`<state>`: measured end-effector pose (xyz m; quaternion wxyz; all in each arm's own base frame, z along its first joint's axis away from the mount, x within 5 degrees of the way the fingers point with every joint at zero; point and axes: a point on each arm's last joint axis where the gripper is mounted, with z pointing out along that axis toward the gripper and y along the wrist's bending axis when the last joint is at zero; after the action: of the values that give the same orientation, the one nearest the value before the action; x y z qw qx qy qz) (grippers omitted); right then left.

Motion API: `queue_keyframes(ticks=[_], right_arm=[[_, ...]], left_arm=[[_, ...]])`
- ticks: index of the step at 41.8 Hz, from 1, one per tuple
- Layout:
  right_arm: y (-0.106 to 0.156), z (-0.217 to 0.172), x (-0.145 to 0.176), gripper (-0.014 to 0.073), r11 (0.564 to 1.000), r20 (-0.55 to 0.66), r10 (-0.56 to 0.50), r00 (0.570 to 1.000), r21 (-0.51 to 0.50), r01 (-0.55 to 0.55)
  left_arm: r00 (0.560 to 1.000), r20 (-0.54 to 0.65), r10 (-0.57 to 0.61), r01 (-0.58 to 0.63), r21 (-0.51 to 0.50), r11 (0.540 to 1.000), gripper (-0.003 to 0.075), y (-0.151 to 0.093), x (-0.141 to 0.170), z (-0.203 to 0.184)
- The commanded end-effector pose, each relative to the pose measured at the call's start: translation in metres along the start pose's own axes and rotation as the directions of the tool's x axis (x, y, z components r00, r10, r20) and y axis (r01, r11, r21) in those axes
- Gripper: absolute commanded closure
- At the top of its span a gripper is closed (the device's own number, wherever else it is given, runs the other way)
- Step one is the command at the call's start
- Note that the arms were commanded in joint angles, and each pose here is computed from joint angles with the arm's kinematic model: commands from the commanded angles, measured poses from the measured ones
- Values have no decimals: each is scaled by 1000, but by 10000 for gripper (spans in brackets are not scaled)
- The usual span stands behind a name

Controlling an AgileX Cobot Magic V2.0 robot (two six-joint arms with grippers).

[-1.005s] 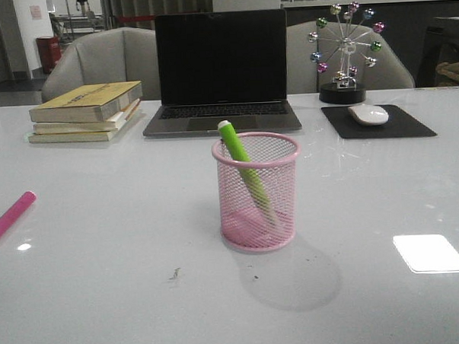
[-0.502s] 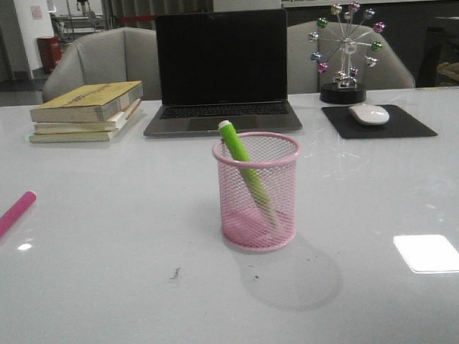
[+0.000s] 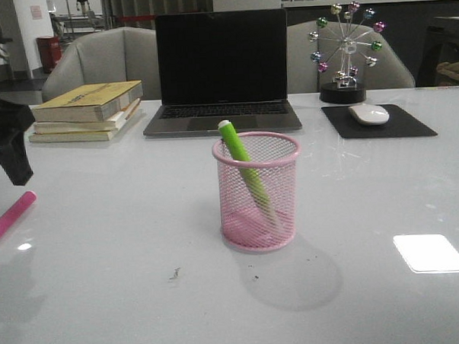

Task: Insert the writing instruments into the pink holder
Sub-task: 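Lower the left gripper onto the pink marker and grasp it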

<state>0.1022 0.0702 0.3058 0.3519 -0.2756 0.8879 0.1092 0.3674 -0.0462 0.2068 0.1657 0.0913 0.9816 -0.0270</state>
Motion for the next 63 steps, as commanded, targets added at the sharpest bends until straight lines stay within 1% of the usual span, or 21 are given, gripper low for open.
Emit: queue_keyframes(ticks=[1, 7, 16, 26, 30, 37, 46, 54, 59, 63], right_arm=[[-2, -6, -11, 107, 1000, 87, -8, 996, 14, 7], [-2, -6, -11, 107, 1000, 87, -8, 996, 14, 7], [-2, -6, -11, 107, 1000, 87, -8, 996, 14, 7], [-2, -6, -11, 107, 1000, 87, -8, 996, 14, 7], [-2, -6, -11, 107, 1000, 87, -8, 996, 14, 7], [-2, -6, -11, 107, 1000, 87, -8, 996, 14, 7], [-2, -6, -11, 107, 1000, 87, -8, 996, 14, 7], [-2, -6, -11, 107, 1000, 87, -8, 996, 14, 7], [-2, -6, -11, 107, 1000, 87, -8, 996, 14, 7], [-2, -6, -11, 107, 1000, 87, -8, 996, 14, 7]], left_arm=[[996, 92, -15, 16, -2, 1000, 160, 1, -20, -8], [997, 80, -17, 17, -3, 1000, 160, 3, -29, 12], [997, 70, -23, 23, -2, 1000, 160, 5, -34, 29], [996, 84, -31, 32, -2, 999, 162, 5, -37, 33], [995, 84, -48, 48, -1, 999, 211, 5, -37, 33], [996, 72, -57, 57, 1, 998, 368, 5, -36, 34], [997, 46, -57, 57, 3, 998, 503, 5, -33, 34], [997, 58, -57, 57, 2, 998, 575, 5, -34, 34], [996, 68, -57, 57, 1, 998, 609, 5, -35, 34], [997, 53, -57, 57, 2, 998, 630, 5, -34, 34]])
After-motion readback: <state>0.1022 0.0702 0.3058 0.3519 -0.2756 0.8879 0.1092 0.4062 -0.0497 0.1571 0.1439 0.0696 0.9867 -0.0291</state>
